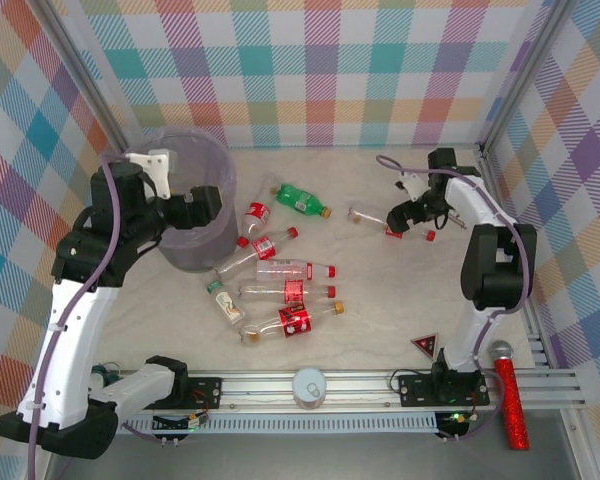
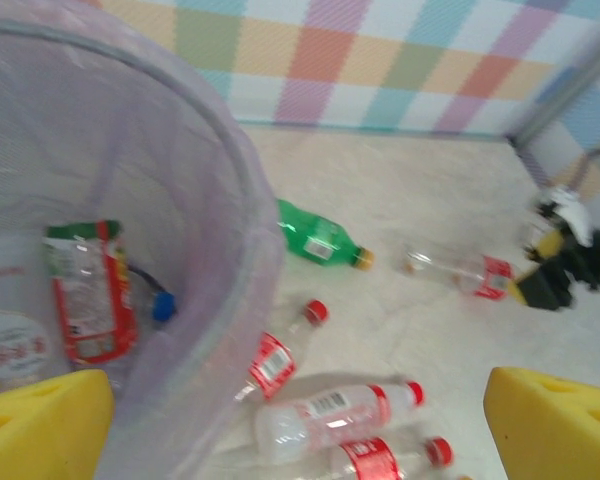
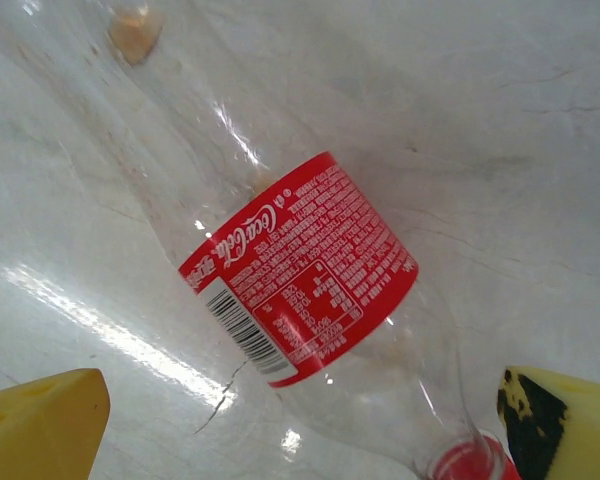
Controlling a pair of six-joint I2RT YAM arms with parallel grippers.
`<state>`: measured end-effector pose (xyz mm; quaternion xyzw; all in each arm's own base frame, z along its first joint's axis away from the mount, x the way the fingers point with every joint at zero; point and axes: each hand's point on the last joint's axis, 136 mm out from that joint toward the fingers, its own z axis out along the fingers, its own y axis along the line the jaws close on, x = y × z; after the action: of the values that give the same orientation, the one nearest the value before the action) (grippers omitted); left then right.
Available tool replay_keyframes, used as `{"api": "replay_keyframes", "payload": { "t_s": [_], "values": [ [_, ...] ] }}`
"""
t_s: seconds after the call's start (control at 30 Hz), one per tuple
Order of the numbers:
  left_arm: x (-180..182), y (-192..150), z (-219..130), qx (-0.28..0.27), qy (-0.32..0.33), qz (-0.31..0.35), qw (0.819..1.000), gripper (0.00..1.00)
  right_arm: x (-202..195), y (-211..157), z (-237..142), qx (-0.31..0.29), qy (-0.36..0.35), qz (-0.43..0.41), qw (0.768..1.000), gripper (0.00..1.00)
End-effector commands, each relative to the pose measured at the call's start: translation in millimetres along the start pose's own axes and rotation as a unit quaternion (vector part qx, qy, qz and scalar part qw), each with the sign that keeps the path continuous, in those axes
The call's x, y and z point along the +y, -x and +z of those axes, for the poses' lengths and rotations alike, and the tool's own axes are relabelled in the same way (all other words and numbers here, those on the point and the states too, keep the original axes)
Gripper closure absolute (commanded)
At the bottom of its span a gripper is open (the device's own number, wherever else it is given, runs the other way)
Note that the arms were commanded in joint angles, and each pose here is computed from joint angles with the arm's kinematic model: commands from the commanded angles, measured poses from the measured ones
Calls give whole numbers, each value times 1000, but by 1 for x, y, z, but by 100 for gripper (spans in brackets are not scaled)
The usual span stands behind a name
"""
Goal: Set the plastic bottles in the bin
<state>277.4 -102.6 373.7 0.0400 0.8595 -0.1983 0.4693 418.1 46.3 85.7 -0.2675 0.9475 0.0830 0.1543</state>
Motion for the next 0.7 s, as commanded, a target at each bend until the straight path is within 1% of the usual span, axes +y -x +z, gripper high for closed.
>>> {"api": "replay_keyframes", "payload": {
  "t_s": [0.0,0.07,0.2,0.33,0.5,0.63,0.67],
  "values": [
    [-14,-14,10,20,-48,-4,999,5,2,-10,17,24,14,-21,999,1],
    [-11,-19,13,24,-41,-7,999,5,2,-10,22,26,15,-21,999,1],
    [-13,-22,16,24,-52,-12,998,6,-5,-9,35,32,11,-16,999,1],
    [-8,-23,18,23,-40,-11,999,6,-1,-11,48,44,17,-13,999,1],
    [-6,-24,27,29,-38,-15,999,6,7,-18,52,48,35,-1,998,1],
    [-8,-23,34,31,-43,-19,998,6,13,-21,48,42,40,3,998,6],
    [-8,-22,35,30,-44,-20,998,6,15,-20,47,38,42,4,998,13]
  ]
}}
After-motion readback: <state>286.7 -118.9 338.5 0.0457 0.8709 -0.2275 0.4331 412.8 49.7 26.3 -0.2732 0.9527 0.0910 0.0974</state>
